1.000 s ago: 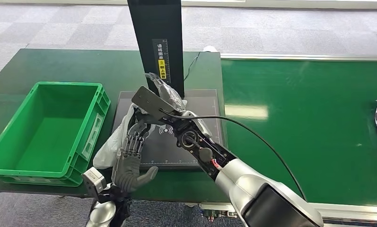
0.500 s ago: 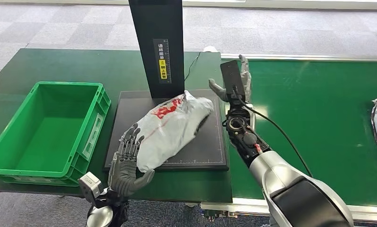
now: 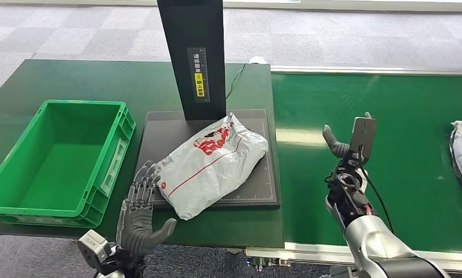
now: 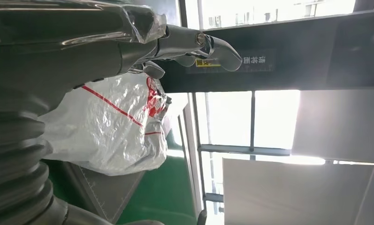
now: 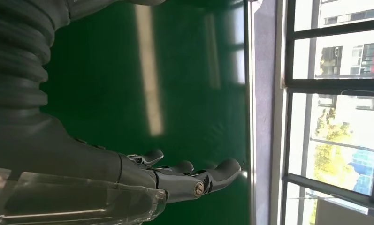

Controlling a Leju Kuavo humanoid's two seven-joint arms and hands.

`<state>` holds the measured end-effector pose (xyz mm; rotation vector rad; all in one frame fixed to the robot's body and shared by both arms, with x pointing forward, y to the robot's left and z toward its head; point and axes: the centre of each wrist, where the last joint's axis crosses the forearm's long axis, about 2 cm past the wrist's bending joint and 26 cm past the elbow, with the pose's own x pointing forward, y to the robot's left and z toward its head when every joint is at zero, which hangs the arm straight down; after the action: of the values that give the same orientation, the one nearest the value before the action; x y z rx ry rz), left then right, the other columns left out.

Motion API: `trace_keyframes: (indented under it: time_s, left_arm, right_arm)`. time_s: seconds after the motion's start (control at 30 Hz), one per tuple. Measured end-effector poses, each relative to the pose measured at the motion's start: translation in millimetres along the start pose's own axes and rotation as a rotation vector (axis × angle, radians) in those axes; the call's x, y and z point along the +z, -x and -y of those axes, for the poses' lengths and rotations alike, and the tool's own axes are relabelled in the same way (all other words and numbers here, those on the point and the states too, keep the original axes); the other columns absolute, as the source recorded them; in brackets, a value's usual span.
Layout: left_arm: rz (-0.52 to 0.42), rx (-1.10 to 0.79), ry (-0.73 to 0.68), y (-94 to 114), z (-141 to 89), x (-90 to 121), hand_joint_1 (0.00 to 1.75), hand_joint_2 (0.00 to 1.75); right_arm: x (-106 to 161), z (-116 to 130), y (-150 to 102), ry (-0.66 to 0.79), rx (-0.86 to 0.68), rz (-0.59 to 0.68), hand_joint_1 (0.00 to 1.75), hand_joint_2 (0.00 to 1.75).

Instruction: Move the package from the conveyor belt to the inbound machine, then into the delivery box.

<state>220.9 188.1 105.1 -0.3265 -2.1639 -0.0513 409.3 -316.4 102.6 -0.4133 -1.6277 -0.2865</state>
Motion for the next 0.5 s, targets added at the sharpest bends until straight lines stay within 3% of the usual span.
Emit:
trace_keyframes:
  time_s: [0.13, 0.27, 0.5]
  left_arm:
    - [0.006, -0.013, -0.008, -3, -2, 1, 0.00, 1.75]
    - [-0.006, -0.136, -0.006, -4, -5, -3, 0.00, 1.75]
    - [-0.069, -0.554, 0.009, 8, -9, -51, 0.00, 1.75]
  right_arm:
    - [13, 11, 18, 0.023, -0.014, -0.029, 0.00, 1.75]
    - [32, 8, 32, -0.062, -0.066, -0.004, 0.00, 1.75]
    - [107, -33, 51, -0.333, -0.193, 0.089, 0.00, 1.75]
